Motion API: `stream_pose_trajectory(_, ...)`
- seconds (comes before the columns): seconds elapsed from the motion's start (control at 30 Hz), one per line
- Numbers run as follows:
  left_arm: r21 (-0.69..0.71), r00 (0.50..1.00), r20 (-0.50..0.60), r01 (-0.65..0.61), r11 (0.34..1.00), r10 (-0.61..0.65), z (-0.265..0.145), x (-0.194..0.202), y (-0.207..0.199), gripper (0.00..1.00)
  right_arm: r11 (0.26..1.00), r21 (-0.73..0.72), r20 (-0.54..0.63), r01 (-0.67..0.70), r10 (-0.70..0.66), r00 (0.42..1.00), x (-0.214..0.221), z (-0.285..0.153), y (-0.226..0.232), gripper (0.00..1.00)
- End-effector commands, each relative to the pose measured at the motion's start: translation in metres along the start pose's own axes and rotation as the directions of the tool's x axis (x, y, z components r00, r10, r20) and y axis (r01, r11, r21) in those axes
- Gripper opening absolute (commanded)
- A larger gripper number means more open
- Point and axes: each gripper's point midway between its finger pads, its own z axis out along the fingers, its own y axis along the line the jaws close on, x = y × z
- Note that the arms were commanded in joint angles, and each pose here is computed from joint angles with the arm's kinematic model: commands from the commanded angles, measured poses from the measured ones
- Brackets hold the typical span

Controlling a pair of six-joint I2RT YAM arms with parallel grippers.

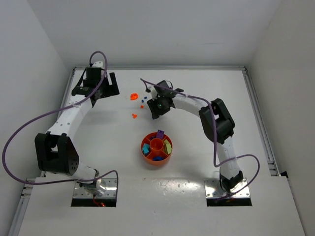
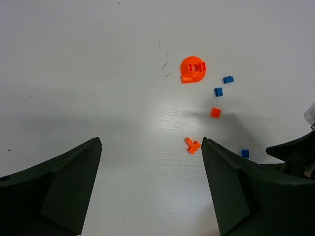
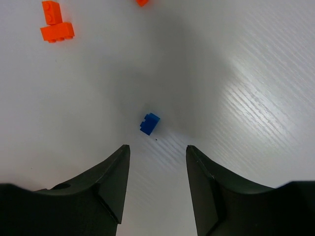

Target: Sort the legos into containers by color

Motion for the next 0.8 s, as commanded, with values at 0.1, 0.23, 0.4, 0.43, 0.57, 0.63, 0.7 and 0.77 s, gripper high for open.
stream_pose_trajectory(0.1, -0.011, 1.000, 0.014, 0.012, 1.000, -0.012, -0.002, 0.003, 0.006, 0.94, 1.000, -0.005, 0.073, 0.015, -0.015, 0.997, -0.029, 0.004, 0.024, 0.50)
stream_pose_trajectory(0.23, -0.016, 1.000, 0.023, 0.018, 1.000, -0.018, -0.003, 0.002, 0.010, 0.97, 1.000, 0.001, 0.059, 0.008, -0.008, 0.998, -0.026, 0.015, 0.026, 0.48)
stream_pose_trajectory(0.4, -0.019, 1.000, 0.014, 0.008, 1.000, -0.008, -0.002, 0.006, 0.011, 1.00, 0.997, 0.077, 0.058, -0.028, 0.024, 0.998, -0.025, 0.021, 0.012, 0.45)
stream_pose_trajectory(0.43, -0.026, 1.000, 0.016, 0.014, 1.000, -0.013, -0.002, 0.005, 0.015, 1.00, 0.996, 0.089, 0.049, -0.029, 0.025, 0.999, -0.022, 0.025, 0.009, 0.44)
stream_pose_trajectory(0.57, -0.026, 1.000, 0.016, 0.014, 1.000, -0.013, -0.002, 0.005, 0.015, 1.00, 0.992, 0.118, 0.051, -0.040, 0.034, 0.998, -0.022, 0.027, 0.004, 0.41)
stream_pose_trajectory(0.63, -0.026, 1.000, 0.016, 0.014, 1.000, -0.013, 0.000, 0.007, 0.015, 1.00, 0.992, 0.118, 0.042, -0.040, 0.036, 0.998, -0.019, 0.031, 0.003, 0.40)
stream_pose_trajectory(0.7, -0.017, 1.000, 0.014, 0.014, 1.000, -0.014, 0.000, 0.007, 0.014, 1.00, 0.992, 0.118, 0.043, -0.050, 0.045, 0.998, -0.019, 0.031, 0.004, 0.40)
stream_pose_trajectory(0.77, -0.020, 1.000, 0.005, 0.013, 1.000, -0.013, 0.002, 0.010, 0.014, 1.00, 0.993, 0.110, 0.033, -0.050, 0.046, 0.998, -0.015, 0.034, 0.005, 0.36)
